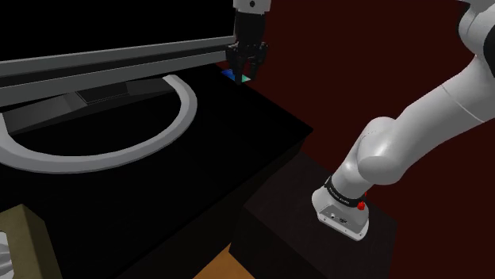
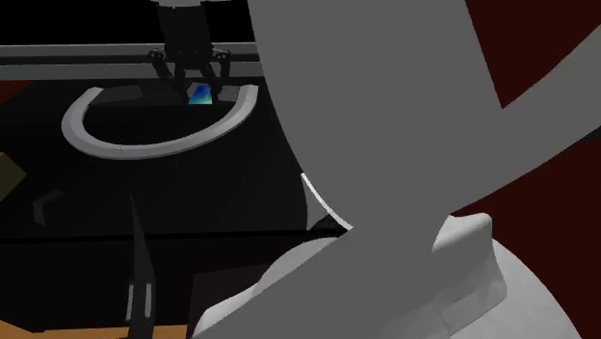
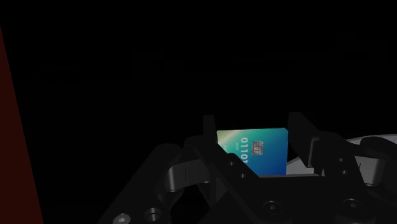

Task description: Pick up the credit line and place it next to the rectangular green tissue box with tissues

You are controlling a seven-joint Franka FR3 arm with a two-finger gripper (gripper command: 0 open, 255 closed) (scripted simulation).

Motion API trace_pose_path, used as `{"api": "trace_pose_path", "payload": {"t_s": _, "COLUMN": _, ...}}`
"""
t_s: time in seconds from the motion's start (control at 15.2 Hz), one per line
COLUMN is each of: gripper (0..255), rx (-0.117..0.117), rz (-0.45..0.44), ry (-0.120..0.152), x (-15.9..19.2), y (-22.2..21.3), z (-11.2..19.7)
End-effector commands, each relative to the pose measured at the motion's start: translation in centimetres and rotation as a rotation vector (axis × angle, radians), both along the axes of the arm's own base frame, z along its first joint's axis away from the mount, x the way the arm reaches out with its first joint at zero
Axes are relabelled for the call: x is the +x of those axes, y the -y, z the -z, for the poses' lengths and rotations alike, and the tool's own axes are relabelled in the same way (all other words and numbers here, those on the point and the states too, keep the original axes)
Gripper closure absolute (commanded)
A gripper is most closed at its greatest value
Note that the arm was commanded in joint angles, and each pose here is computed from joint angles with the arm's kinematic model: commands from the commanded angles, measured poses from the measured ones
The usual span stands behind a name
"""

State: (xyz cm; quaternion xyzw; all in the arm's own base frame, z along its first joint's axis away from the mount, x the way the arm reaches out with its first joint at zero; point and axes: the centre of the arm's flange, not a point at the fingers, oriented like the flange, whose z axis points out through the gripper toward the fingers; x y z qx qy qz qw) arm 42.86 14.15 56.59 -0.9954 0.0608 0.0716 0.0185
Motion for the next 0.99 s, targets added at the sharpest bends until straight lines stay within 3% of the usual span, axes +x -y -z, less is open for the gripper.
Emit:
{"api": "trace_pose_path", "payload": {"t_s": 0.0, "gripper": 255, "rx": 0.0, "rz": 0.002, "ry": 0.0, "x": -0.2, "y": -2.6, "z": 0.2}}
{"api": "trace_pose_path", "payload": {"t_s": 0.92, "gripper": 255, "rx": 0.0, "rz": 0.002, "ry": 0.0, "x": -0.8, "y": -21.1, "z": 0.1}}
